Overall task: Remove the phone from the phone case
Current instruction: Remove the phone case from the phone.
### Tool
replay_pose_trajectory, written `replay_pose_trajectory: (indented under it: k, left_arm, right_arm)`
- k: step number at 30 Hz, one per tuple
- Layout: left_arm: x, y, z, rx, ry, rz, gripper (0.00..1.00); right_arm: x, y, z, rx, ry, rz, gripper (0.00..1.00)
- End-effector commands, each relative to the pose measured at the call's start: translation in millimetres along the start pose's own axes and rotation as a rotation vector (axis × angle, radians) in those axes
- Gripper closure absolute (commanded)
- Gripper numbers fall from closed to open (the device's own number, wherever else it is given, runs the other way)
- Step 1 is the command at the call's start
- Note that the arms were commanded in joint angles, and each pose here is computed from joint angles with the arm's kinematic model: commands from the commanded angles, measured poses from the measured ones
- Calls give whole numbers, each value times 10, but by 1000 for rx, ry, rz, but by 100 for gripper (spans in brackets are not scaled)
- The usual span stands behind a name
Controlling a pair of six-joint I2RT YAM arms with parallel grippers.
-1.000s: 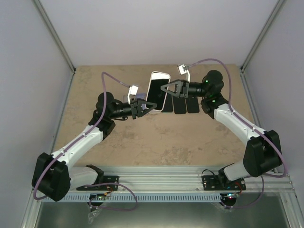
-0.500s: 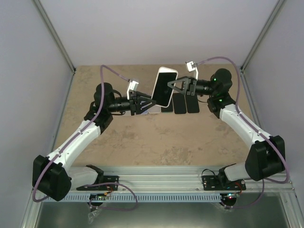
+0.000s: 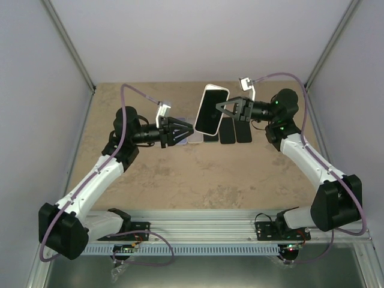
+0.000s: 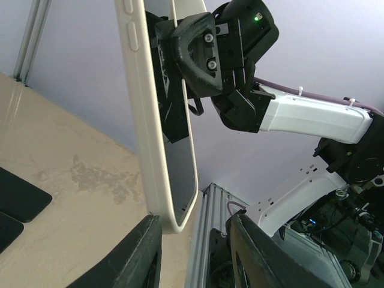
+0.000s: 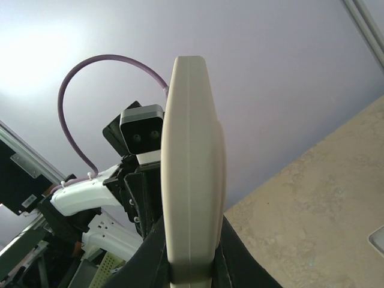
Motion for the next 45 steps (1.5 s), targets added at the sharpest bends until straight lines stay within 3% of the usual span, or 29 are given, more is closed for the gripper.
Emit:
replay_pose_trajectory:
  k: [1,33,45]
  left_arm:
    - [2,-23,47,-12,16,-9,67]
    - [-28,-108,223,40,81,-8,63]
    - [-19,-45,37,50,-31,-48,58]
  right_arm:
    - [34,36,231,78,37,-16,99]
    - [26,62,352,113,61,-6,99]
    - [18,77,323,113,54,-8,99]
Point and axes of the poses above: each gripper's point midway between its finger pads, its own x axis back along the fingers, its own z axis along the line the jaws close on, y = z × x, the point moved 3 cm from there along x, back along the fingers, and after that the axes turned 14 degrees about -x, right-handed, at the moved point
